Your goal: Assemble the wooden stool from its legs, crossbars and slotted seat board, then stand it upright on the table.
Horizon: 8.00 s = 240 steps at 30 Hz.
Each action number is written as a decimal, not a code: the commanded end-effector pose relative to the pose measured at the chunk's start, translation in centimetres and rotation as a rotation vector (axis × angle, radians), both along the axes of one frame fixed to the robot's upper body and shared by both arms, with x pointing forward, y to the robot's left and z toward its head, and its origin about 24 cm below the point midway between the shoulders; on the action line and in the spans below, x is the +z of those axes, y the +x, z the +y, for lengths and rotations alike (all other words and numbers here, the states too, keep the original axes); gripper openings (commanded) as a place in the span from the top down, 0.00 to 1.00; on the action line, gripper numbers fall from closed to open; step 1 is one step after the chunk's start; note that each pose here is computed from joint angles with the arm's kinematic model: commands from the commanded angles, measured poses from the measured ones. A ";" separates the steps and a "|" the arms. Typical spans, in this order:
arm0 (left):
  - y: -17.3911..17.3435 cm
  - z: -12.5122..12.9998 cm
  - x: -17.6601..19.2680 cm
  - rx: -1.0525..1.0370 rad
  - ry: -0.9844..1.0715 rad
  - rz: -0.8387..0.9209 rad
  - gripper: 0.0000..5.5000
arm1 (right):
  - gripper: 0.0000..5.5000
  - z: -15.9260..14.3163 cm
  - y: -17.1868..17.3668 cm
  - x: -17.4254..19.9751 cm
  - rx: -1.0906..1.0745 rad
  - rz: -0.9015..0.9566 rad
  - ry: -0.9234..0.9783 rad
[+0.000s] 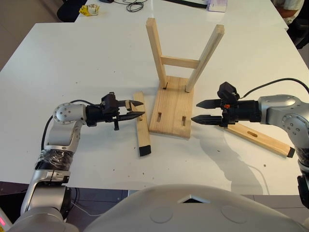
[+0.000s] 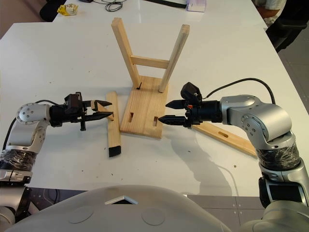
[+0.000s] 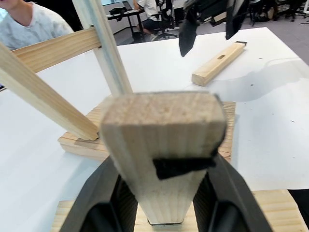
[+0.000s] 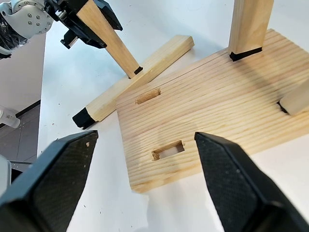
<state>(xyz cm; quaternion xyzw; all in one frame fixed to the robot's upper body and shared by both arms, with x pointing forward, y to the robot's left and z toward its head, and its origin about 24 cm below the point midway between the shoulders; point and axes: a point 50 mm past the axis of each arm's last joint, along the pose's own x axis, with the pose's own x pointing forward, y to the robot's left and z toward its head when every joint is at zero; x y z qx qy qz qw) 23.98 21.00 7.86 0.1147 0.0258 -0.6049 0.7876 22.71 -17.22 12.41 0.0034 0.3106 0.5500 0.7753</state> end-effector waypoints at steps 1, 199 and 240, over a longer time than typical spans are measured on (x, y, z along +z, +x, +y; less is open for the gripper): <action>-1.0 0.1 -2.7 0.081 0.094 0.143 0.76 | 0.33 -0.2 0.3 0.4 0.001 -0.017 -0.016; -9.2 -5.1 -1.4 0.359 0.152 0.522 0.42 | 0.32 -2.0 0.7 1.6 -0.192 -0.127 0.015; -5.5 -2.4 1.3 0.720 0.294 0.705 0.30 | 0.32 -1.8 -0.1 1.0 -0.227 -0.135 0.018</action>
